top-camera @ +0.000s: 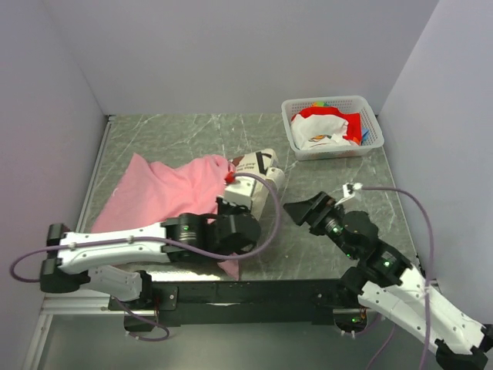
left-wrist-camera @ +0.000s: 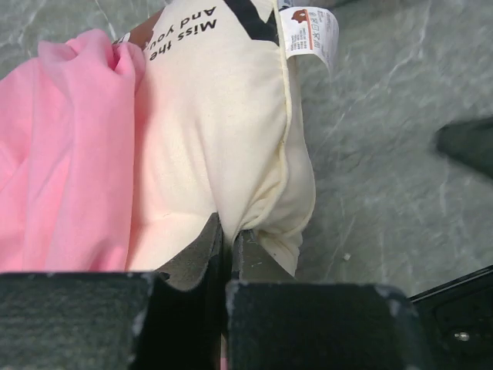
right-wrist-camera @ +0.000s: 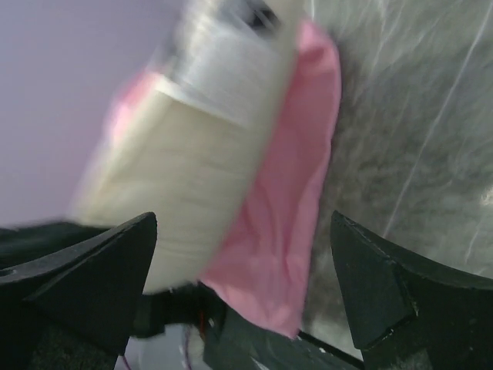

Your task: Put the pillow into the pillowcase

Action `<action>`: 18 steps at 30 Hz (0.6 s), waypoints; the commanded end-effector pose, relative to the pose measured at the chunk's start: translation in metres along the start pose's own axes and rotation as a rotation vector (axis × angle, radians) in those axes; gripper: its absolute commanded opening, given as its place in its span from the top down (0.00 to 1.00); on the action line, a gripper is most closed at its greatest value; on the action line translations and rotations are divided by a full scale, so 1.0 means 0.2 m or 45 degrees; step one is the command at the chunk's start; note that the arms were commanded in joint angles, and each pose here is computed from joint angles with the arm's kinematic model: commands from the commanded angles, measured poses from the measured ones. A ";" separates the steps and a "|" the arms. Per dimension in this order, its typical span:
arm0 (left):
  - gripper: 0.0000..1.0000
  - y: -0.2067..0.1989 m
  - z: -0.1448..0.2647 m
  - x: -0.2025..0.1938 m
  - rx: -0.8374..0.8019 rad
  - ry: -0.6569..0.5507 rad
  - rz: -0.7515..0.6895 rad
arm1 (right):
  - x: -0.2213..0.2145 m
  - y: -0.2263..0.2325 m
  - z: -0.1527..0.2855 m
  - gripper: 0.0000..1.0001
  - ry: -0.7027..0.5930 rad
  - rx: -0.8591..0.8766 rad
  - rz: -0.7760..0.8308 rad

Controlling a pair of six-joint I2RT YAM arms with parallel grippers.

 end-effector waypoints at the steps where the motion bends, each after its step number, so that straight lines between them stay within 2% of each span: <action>1: 0.99 0.04 0.11 0.26 -0.109 -0.142 0.212 | -0.34 -0.14 -0.13 0.03 0.257 0.065 -0.035; 2: 0.99 0.04 0.13 0.29 -0.126 -0.155 0.227 | -0.33 -0.06 -0.16 0.05 0.228 0.178 -0.045; 3: 0.99 0.05 0.14 0.30 -0.135 -0.157 0.231 | -0.43 -0.14 -0.20 0.06 0.320 0.138 -0.037; 8: 0.99 0.07 0.17 0.35 -0.172 -0.172 0.263 | -0.51 -0.07 -0.36 0.08 0.341 0.212 0.016; 13: 0.99 0.08 0.18 0.35 -0.185 -0.171 0.282 | -0.66 -0.08 -0.54 0.09 0.407 0.127 0.024; 18: 0.99 0.10 0.20 0.36 -0.197 -0.173 0.298 | -0.79 -0.12 -0.69 0.14 0.433 0.026 0.033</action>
Point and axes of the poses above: each gripper's point midway between its finger pads, its own z axis back along the fingers, its own y axis along the line the jaws close on, x = y × z, the point moved 1 cm from there along z, back along the fingers
